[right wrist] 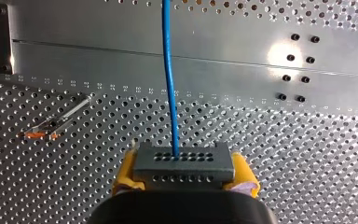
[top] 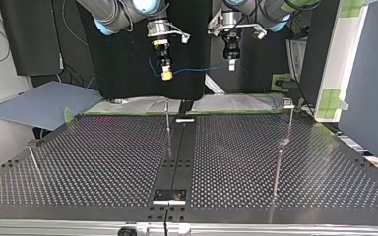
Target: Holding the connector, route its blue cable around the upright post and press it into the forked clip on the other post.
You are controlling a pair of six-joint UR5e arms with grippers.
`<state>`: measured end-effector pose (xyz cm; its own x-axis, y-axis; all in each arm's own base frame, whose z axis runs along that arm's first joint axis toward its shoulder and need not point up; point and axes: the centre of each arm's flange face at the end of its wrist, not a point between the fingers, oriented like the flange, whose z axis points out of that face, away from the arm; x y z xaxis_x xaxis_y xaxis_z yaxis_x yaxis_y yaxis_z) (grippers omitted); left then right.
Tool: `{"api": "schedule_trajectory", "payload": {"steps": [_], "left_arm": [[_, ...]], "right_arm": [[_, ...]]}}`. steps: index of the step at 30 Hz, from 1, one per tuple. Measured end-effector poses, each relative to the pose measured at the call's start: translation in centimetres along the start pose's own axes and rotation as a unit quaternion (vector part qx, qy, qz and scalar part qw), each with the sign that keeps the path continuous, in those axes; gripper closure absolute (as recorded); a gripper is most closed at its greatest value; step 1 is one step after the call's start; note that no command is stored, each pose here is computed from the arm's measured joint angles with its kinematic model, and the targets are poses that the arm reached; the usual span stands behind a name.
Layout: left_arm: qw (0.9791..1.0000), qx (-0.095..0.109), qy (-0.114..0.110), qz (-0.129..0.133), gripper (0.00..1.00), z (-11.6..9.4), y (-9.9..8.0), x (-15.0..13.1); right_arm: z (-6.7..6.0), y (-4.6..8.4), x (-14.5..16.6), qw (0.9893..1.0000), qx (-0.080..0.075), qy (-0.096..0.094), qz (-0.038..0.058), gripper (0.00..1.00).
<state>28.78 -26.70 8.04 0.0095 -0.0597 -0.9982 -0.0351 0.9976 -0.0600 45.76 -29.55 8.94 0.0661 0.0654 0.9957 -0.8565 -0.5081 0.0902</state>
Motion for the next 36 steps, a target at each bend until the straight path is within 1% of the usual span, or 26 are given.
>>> {"api": "schedule_trajectory", "payload": {"steps": [36], "left_arm": [[1.0000,-0.002,0.001,0.000,1.00,-0.07,0.13,0.04]], "right_arm": [[0.07,-0.17,0.21,1.0000,0.001,0.005,0.0014,1.00]]}}
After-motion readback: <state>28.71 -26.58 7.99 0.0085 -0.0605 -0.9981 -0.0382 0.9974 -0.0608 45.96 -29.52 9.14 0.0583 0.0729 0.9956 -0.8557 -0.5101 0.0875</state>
